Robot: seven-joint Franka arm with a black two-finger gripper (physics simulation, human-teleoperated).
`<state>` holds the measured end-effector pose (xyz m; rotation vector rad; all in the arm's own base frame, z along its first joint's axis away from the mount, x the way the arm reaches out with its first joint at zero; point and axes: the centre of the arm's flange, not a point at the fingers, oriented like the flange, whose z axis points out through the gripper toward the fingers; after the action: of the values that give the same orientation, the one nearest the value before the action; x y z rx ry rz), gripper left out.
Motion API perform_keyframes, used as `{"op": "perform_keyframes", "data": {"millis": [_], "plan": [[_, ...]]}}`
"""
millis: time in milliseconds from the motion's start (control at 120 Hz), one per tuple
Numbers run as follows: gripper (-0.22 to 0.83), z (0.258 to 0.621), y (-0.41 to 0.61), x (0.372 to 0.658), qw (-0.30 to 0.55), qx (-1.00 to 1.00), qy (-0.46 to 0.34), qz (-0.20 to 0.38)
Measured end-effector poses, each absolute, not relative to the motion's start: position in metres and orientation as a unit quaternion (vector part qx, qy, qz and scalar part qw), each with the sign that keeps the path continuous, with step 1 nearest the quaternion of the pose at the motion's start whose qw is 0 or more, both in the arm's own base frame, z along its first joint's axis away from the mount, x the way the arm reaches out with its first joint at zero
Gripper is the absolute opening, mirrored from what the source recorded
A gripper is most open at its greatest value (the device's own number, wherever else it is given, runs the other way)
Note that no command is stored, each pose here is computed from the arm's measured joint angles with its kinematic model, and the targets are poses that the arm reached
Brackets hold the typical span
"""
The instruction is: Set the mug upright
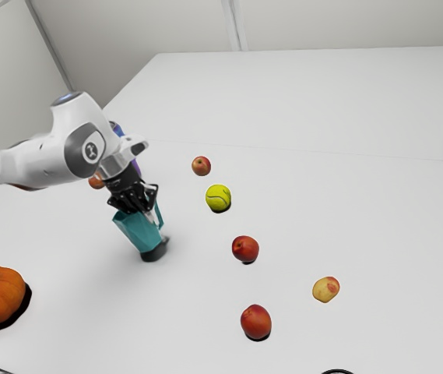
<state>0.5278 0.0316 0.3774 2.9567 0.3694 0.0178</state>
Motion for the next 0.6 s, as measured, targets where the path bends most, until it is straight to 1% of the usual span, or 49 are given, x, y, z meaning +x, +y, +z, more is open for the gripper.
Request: {"op": "perform_keyframes", "data": {"millis": [125, 308, 600], "plan": [[-0.17, 0.383, 0.021, 0.524, 0.056, 0.988, 0.143, 0.003], [-0.16, 0.377, 0.024, 0.518, 0.005, 0.984, 0.178, -0.004], [-0.17, 0.368, 0.052, 0.513, -0.033, 0.962, 0.272, -0.009]]}}
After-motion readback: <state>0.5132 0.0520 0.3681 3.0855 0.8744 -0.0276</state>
